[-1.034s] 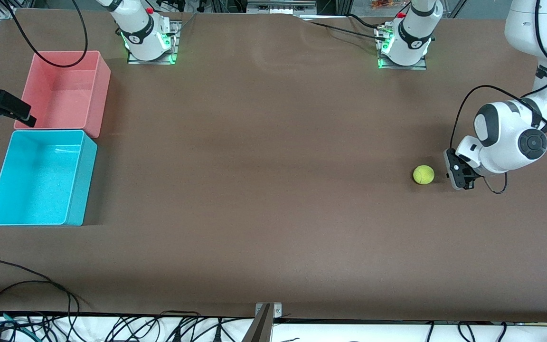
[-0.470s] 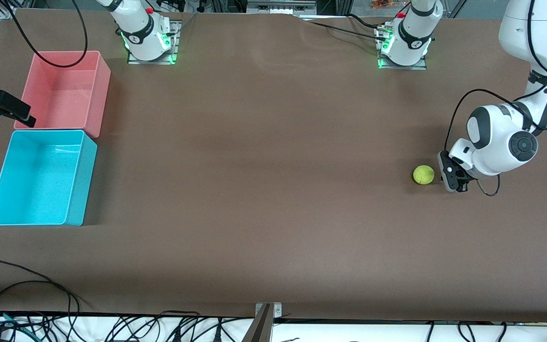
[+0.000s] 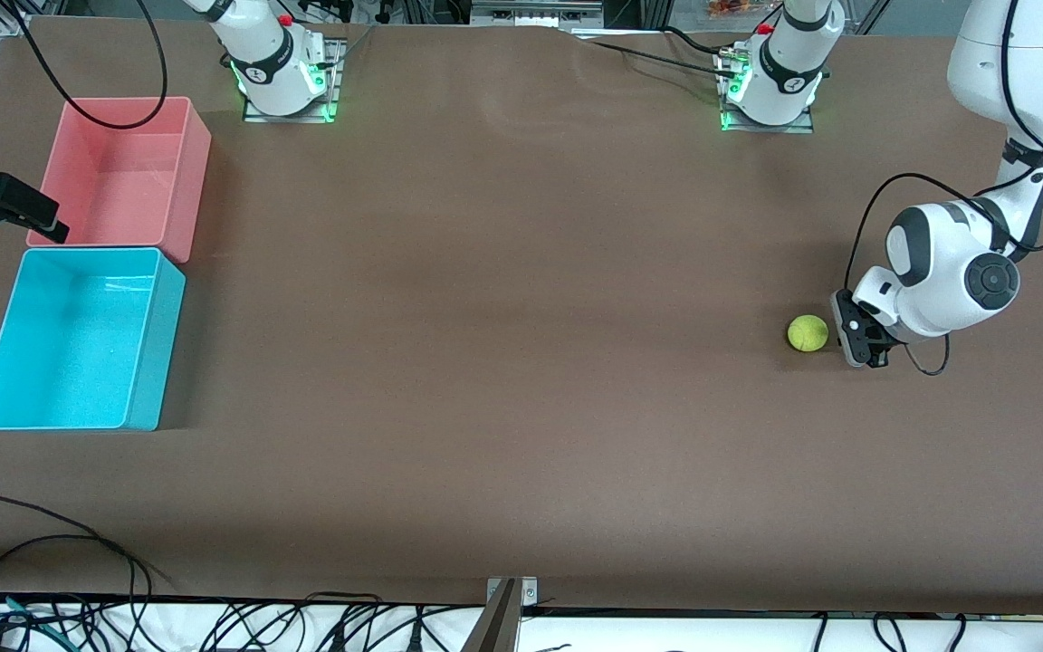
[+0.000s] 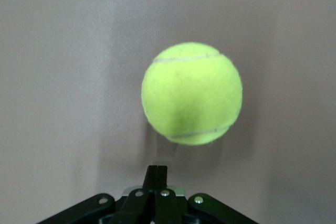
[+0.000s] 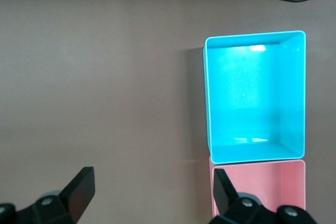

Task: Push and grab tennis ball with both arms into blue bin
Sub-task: 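Push the tennis ball with the left gripper toward the bins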

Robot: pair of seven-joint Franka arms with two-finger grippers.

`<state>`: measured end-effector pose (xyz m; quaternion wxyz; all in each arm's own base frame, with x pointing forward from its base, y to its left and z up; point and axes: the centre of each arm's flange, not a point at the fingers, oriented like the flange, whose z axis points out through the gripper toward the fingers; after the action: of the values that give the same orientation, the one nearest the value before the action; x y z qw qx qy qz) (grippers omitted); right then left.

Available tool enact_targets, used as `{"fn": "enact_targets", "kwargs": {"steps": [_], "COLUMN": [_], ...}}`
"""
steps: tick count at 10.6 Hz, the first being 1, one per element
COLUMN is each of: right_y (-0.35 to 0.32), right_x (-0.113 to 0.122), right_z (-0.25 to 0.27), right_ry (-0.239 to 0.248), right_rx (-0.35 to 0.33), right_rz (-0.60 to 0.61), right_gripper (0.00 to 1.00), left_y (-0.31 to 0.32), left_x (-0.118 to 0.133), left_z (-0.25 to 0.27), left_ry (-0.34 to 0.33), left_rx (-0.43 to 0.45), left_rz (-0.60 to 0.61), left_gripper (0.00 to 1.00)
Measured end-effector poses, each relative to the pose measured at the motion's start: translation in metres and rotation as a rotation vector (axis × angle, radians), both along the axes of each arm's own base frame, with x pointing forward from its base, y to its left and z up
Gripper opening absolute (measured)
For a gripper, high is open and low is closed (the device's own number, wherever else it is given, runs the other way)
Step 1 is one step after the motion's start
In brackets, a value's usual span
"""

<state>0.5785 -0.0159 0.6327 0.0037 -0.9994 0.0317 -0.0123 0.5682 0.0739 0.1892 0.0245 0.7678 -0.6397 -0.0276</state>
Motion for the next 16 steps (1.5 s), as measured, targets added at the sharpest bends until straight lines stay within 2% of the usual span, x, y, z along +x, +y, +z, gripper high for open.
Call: {"fn": "enact_targets", "kwargs": {"steps": [4, 7, 9, 16], "right_y": [0.000, 0.000, 0.000, 0.000], "right_x": [0.000, 0.000, 0.000, 0.003], "right_z": [0.000, 0.000, 0.000, -0.007], "right_ry": [0.000, 0.000, 0.001, 0.013], "right_rx": [0.000, 0.000, 0.000, 0.000], "right_rz": [0.000, 0.000, 0.000, 0.000], "right_gripper": [1.00, 1.00, 1.00, 1.00], "left_y": [-0.038, -0.166, -0.221, -0.206], "left_x": [0.002, 0.016, 0.011, 0.014], "left_z": [-0.007, 0.013, 0.021, 0.019], "left_ry": [0.005, -0.017, -0.013, -0.013], "left_rx": [-0.066, -0.138, -0.147, -0.142], "left_rz": [0.027, 0.168, 0.234, 0.267], "left_gripper": [0.01, 0.01, 0.01, 0.01]}}
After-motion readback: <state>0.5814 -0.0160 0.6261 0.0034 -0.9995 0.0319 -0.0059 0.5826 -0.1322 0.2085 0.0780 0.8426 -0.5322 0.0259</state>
